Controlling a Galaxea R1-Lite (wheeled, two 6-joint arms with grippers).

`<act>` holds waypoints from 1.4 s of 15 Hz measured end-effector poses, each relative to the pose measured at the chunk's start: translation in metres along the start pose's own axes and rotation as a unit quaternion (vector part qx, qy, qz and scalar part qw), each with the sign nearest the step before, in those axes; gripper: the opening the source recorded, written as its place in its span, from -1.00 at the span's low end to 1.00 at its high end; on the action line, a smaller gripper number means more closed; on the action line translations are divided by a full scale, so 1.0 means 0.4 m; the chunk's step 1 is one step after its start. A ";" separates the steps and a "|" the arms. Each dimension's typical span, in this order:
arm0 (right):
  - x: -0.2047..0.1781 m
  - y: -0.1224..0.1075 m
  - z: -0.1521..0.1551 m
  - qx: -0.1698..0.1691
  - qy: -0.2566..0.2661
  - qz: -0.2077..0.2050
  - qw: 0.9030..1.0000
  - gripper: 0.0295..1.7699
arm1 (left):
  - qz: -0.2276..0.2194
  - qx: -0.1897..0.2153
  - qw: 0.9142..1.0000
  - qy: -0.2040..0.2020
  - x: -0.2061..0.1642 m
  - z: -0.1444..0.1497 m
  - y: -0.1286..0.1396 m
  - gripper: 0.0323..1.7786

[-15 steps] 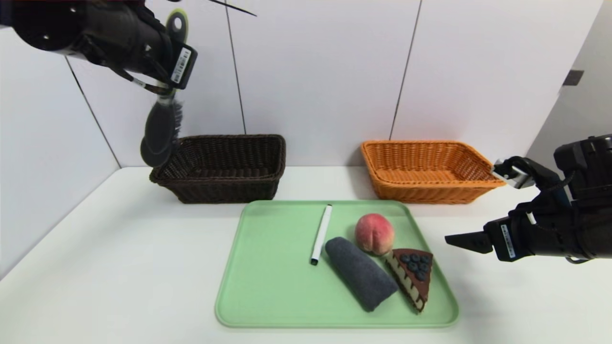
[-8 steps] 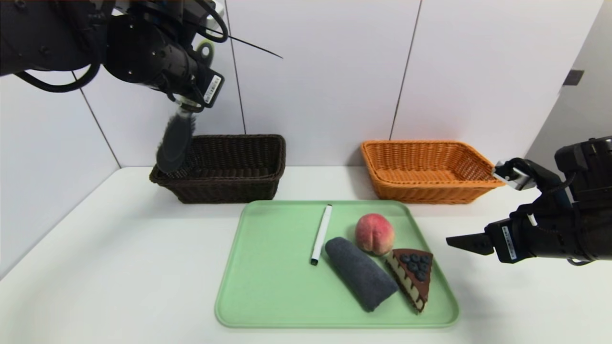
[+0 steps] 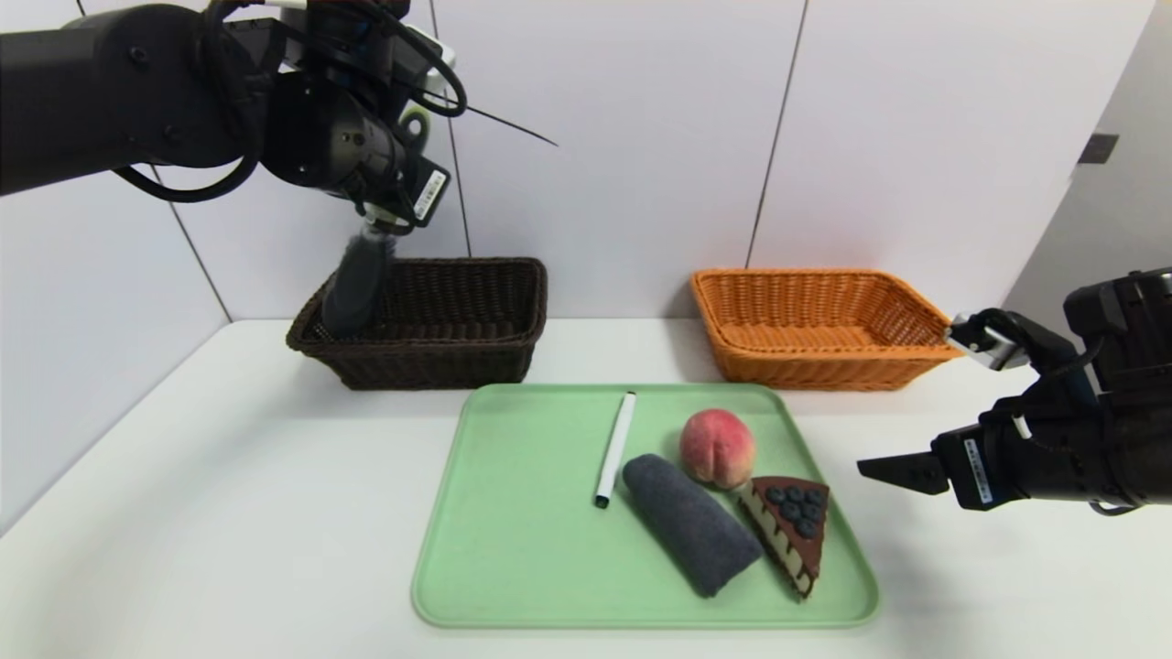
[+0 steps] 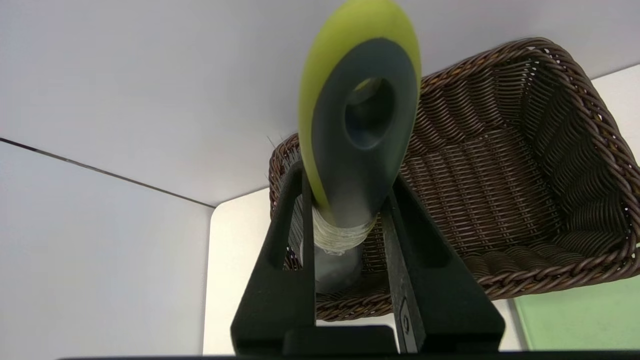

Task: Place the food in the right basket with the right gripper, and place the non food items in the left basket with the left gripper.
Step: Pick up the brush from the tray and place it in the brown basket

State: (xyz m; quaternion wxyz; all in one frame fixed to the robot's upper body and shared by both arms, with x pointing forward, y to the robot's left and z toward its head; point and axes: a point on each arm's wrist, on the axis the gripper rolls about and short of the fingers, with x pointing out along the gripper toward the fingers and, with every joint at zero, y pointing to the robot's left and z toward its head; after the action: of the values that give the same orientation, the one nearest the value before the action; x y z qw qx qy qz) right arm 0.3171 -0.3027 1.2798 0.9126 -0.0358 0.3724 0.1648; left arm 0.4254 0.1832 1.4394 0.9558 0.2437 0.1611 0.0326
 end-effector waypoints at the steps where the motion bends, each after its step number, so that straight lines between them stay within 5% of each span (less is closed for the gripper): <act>1: 0.000 -0.001 -0.002 0.001 0.001 0.000 1.000 0.92 | -0.001 0.002 1.000 0.002 0.005 -0.002 -0.004 -0.55; 18: -0.001 -0.017 -0.008 0.012 0.003 -0.009 1.000 0.92 | 0.010 0.027 0.999 0.032 0.113 -0.039 -0.080 -0.56; 21: -0.001 -0.019 -0.009 0.013 0.004 -0.010 1.000 0.92 | 0.010 0.029 0.999 0.037 0.125 -0.045 -0.087 -0.10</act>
State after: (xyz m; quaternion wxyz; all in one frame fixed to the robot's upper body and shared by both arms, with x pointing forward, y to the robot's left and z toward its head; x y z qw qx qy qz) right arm 0.3169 -0.3107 1.2770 0.9133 -0.0286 0.3774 0.1502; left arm 0.4660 0.1677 1.3932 0.9414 0.2715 0.1946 0.0463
